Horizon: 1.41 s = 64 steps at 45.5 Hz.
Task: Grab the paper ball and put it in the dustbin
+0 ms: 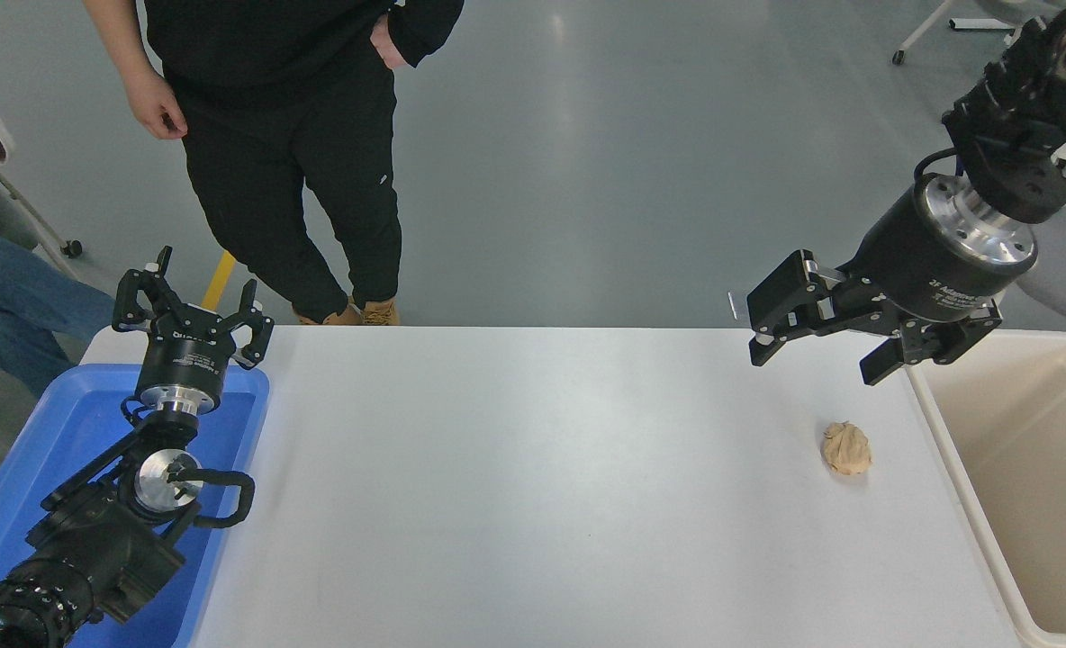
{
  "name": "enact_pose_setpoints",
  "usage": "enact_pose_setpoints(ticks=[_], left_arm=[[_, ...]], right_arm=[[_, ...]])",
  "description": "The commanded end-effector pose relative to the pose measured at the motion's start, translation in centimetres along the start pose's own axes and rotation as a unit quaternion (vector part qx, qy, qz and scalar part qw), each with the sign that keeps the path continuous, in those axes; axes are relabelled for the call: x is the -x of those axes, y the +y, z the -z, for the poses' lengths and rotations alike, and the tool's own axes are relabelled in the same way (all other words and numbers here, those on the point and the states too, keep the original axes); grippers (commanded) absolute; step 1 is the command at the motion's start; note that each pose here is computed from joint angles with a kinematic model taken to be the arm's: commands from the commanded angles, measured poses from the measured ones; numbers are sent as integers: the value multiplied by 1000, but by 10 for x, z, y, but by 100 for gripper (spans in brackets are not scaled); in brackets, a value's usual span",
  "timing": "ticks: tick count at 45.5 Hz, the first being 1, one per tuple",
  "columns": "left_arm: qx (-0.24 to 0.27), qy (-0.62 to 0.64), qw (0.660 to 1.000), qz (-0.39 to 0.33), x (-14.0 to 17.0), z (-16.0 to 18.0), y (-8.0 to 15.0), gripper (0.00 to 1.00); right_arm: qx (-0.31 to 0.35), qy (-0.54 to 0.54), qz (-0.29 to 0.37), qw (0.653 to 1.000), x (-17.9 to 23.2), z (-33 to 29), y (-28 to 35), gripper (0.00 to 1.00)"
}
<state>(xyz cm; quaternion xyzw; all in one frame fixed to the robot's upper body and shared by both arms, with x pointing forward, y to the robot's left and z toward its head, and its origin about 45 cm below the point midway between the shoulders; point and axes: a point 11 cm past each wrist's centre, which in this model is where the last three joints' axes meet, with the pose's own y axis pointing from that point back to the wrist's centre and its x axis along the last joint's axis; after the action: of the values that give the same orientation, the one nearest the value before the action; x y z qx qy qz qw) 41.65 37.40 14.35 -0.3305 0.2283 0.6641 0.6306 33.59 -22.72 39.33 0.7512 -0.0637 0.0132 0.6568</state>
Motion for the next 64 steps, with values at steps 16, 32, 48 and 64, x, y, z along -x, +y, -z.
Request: enact_pose_setpoints(ticks=[16,32,48,64], left_arm=[[0,0,1000,0,0,0,0,99],[0,0,1000,0,0,0,0,99],[0,0,1000,1,0,0,0,99],[0,0,1000,1,0,0,0,99]], right_arm=[[20,2,2,1000,-13,1,-17,100],[19,-14,-2,1000,-24,-7,-27,100],[22,-25,10,999,-25,-16,-41,100],[25,-63,31,997,-27,-41,-91,100]])
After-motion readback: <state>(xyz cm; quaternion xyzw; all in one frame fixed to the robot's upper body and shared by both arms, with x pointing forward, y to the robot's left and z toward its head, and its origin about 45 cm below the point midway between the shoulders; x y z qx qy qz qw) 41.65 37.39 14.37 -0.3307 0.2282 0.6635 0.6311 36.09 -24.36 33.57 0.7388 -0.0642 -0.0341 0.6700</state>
